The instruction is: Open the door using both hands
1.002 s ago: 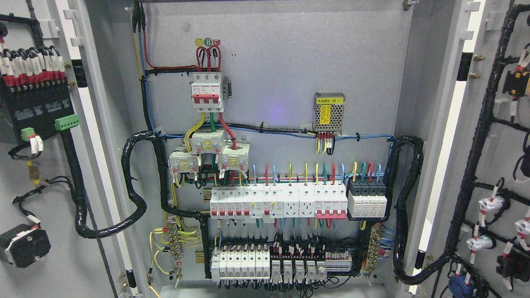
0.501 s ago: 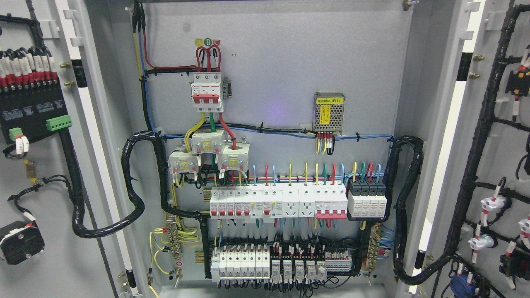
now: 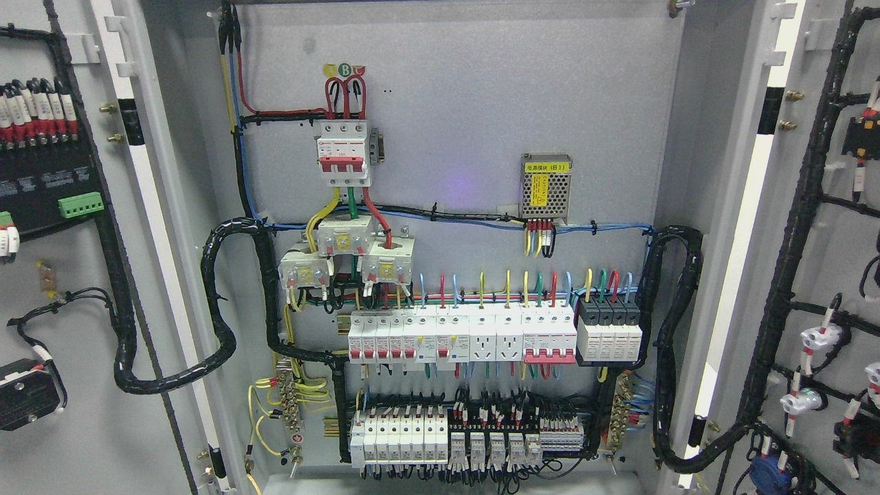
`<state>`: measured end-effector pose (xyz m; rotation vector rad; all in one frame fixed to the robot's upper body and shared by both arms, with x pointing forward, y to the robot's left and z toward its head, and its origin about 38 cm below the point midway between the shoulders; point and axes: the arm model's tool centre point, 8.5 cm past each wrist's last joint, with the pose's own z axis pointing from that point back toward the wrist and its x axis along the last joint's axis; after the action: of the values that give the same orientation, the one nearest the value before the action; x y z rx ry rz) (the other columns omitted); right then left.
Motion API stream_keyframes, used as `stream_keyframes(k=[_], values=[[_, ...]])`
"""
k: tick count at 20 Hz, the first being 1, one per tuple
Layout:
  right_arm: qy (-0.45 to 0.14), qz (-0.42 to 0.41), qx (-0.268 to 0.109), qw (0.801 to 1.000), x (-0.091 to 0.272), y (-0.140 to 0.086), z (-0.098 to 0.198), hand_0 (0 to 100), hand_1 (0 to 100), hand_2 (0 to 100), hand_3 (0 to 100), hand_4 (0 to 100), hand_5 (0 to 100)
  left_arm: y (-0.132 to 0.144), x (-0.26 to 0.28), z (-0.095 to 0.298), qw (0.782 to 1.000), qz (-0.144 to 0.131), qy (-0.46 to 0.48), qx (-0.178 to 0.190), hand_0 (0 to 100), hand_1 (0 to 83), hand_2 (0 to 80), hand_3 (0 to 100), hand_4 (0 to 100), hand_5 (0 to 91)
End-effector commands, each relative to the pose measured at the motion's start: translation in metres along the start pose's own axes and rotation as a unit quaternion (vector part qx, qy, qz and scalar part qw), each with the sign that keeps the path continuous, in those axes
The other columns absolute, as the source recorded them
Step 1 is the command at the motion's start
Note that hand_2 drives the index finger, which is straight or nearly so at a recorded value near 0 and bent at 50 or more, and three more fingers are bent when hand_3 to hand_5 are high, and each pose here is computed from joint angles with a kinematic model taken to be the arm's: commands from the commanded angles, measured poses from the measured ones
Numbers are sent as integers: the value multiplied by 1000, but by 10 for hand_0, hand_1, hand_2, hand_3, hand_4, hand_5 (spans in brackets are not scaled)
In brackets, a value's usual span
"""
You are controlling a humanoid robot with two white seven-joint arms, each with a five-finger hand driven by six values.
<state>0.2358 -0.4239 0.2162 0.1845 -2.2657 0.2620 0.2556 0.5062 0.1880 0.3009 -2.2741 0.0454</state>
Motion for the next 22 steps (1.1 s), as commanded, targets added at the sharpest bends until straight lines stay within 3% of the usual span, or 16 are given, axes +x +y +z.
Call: stream_keyframes(k=[1, 13, 22], values=[[-75, 35, -4, 997, 17, -5, 4, 107, 0, 0, 0, 0, 0, 27, -31, -3, 998, -11, 58, 33, 0, 0, 0, 0, 31, 0], [-71, 30, -4, 997, 18, -3, 7, 107, 0, 0, 0, 0, 0, 35, -29, -40, 998, -8, 53, 37, 0, 0, 0, 0, 30, 0], [-99, 16, 12, 995, 30, 13, 1, 107, 0, 0, 0, 0, 0, 34, -32, -41, 997, -2, 67, 38, 0, 0, 0, 0, 30, 0]])
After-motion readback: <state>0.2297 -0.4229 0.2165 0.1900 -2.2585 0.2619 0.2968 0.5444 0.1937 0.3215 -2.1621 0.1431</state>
